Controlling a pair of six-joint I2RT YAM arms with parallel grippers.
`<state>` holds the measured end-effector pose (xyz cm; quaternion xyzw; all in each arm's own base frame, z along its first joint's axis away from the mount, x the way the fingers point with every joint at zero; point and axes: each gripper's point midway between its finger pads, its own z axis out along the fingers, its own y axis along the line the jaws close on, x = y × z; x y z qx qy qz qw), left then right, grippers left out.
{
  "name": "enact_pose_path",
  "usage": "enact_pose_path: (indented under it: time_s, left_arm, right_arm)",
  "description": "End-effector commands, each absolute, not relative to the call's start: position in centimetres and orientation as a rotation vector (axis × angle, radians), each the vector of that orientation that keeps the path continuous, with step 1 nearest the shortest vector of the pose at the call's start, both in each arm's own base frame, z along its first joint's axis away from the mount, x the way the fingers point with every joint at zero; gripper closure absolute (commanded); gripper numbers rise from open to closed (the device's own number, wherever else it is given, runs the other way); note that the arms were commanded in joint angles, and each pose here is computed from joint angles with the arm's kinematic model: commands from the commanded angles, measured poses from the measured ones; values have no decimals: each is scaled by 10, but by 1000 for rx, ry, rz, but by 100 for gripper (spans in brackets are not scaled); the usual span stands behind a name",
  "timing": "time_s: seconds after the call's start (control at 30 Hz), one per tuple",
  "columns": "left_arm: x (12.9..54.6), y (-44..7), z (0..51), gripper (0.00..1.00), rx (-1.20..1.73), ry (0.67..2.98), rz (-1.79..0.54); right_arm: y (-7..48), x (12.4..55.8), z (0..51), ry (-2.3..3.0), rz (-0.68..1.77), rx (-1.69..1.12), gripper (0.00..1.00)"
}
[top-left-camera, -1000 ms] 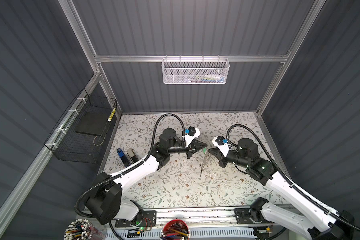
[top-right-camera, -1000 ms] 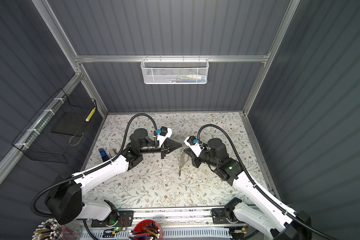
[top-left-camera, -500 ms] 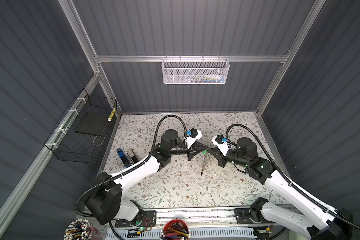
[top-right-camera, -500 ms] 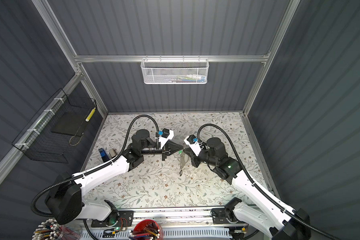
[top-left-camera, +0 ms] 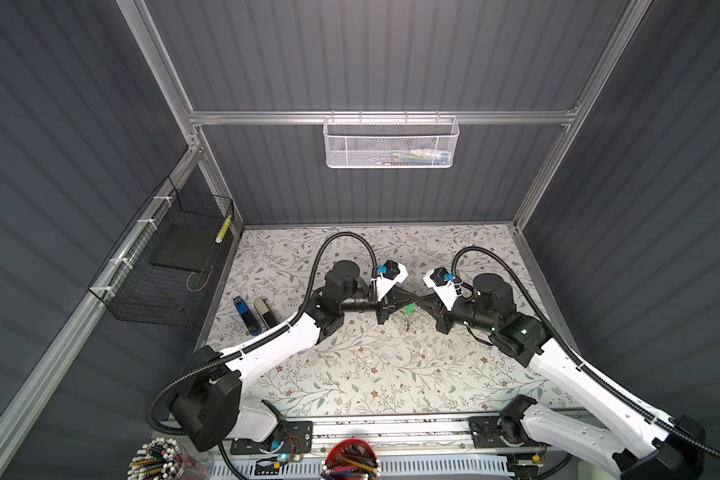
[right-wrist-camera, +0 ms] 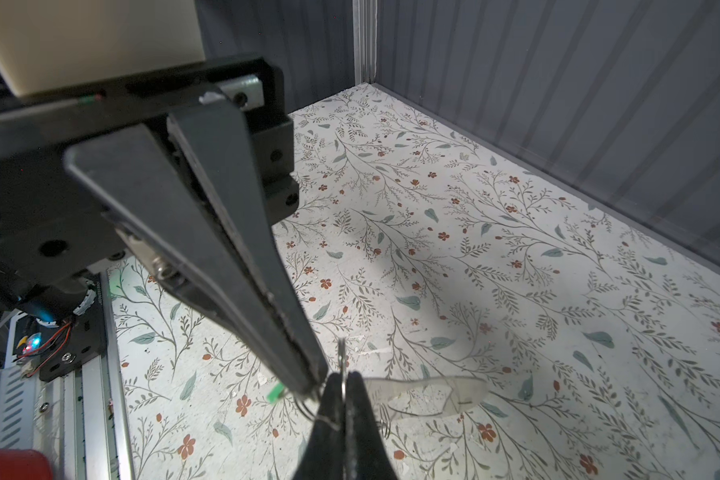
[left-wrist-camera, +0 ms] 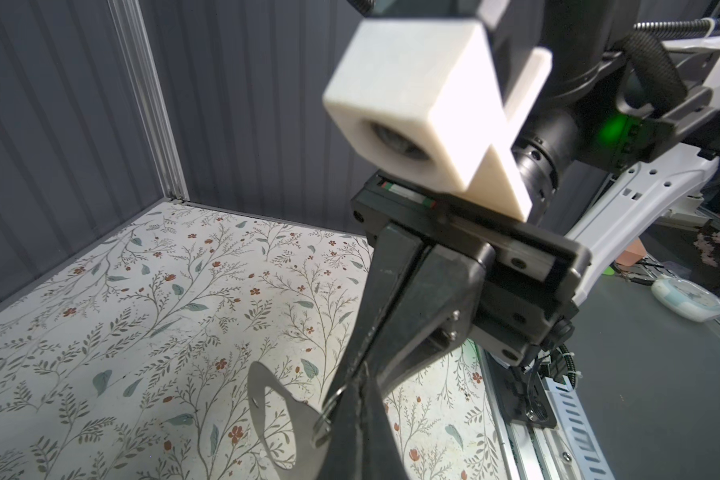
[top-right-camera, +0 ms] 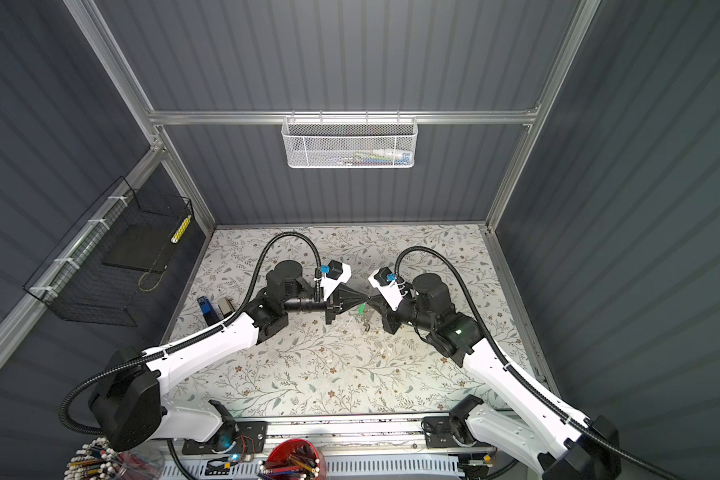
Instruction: Put the keys on the keyring
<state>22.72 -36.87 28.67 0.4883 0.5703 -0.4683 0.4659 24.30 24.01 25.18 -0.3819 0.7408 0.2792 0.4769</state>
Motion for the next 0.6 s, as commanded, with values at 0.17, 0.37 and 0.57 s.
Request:
enact_pose_path:
  time_s: [0.17,0.37,0.57]
  left_arm:
    - [226,-364,304,100,1178,1336,-1107]
    - [224,-367,299,100,1195,1350,-1128]
    - [228,-367,297,100,1185,1365,-1115]
  right_arm:
    - [247,239,271,1775,738,-934,100]
    - [245,240,275,1769,735,-923,100]
    - [246,239,278,1765,744,-919,100]
